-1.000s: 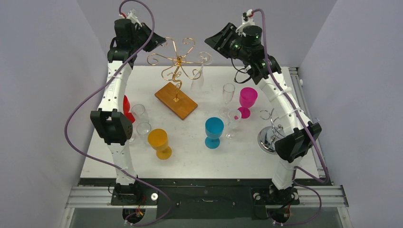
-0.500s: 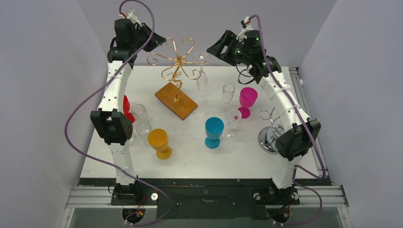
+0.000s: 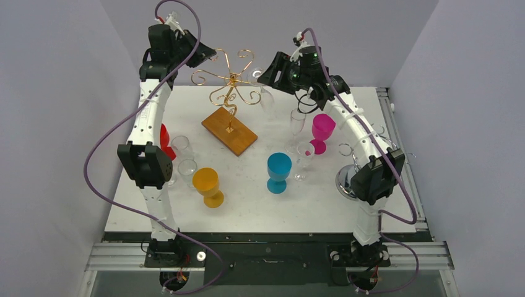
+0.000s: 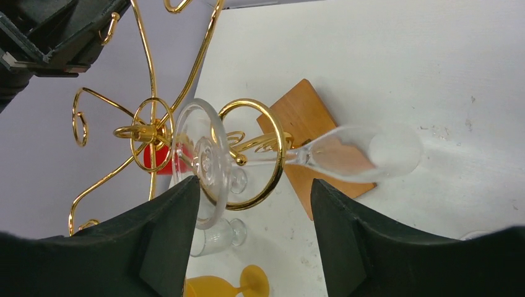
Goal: Take the wine glass off the wine glass rack
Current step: Pick up the wine glass from the wine rack.
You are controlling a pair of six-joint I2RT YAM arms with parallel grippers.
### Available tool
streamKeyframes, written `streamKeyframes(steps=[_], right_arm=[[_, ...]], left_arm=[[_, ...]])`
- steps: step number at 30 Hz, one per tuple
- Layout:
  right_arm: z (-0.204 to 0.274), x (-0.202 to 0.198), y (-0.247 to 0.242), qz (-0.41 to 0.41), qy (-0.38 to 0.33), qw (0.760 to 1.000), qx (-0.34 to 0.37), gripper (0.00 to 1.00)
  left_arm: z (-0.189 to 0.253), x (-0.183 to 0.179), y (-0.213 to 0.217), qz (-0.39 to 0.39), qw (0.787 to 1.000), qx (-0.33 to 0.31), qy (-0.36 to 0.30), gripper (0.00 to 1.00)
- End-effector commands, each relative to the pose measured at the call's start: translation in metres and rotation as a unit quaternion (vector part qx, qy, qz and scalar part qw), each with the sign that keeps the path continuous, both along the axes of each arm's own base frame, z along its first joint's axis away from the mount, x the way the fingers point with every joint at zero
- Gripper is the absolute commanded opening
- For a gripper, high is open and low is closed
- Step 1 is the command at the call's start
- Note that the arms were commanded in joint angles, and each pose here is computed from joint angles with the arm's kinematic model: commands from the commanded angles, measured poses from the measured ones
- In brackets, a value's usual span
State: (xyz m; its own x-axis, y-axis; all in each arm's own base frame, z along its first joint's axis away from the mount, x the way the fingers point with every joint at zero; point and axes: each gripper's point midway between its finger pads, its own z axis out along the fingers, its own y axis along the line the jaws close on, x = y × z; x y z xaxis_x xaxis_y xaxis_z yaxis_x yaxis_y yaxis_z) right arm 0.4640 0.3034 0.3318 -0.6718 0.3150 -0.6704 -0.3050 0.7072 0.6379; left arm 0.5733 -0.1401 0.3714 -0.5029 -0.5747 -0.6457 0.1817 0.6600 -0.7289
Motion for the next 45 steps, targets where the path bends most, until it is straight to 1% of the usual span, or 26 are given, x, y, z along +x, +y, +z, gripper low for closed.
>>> streamKeyframes(steps=[1, 3, 6, 9, 10, 12, 19, 22, 25, 37, 45], right_arm=[[-0.006, 0.002, -0.002, -0.017, 0.007, 1.000, -0.013, 0.54], [-0.006, 0.004, -0.002, -0.024, 0.004, 1.000, -0.003, 0.50], [-0.006, 0.004, -0.005, -0.033, 0.007, 0.999, 0.002, 0.42], [-0.005, 0.005, -0.007, -0.037, 0.006, 0.999, 0.006, 0.38], [-0.004, 0.005, -0.008, -0.039, 0.007, 0.999, 0.008, 0.34], [-0.003, 0.005, -0.009, -0.041, 0.008, 0.999, 0.014, 0.31], [-0.006, 0.003, -0.005, -0.036, 0.016, 0.999, 0.023, 0.24], [-0.008, 0.002, -0.004, -0.038, 0.019, 0.999, 0.023, 0.16], [-0.009, 0.003, -0.003, -0.039, 0.021, 0.999, 0.025, 0.12], [-0.007, 0.001, 0.009, -0.037, 0.031, 0.998, 0.040, 0.00], [-0.002, 0.007, 0.016, -0.040, 0.036, 0.997, 0.054, 0.00]], left_arm=[[-0.011, -0.007, -0.009, -0.025, 1.000, 0.008, 0.016, 0.00], [-0.012, -0.006, -0.008, -0.024, 1.000, 0.009, 0.017, 0.00], [-0.011, -0.006, -0.007, -0.023, 1.000, 0.007, 0.016, 0.00], [-0.011, -0.006, -0.004, -0.020, 1.000, 0.006, 0.017, 0.00], [-0.011, -0.006, -0.004, -0.020, 1.000, 0.006, 0.017, 0.00], [-0.011, -0.005, -0.002, -0.018, 1.000, 0.006, 0.018, 0.00], [-0.012, -0.004, 0.002, -0.014, 1.000, 0.004, 0.020, 0.00], [-0.013, -0.003, 0.002, -0.013, 1.000, 0.003, 0.021, 0.00], [-0.014, -0.003, 0.001, -0.013, 1.000, 0.003, 0.023, 0.00], [-0.021, 0.001, 0.007, -0.007, 1.000, 0.002, 0.030, 0.00], [-0.025, 0.003, 0.012, -0.005, 0.999, 0.004, 0.033, 0.08]])
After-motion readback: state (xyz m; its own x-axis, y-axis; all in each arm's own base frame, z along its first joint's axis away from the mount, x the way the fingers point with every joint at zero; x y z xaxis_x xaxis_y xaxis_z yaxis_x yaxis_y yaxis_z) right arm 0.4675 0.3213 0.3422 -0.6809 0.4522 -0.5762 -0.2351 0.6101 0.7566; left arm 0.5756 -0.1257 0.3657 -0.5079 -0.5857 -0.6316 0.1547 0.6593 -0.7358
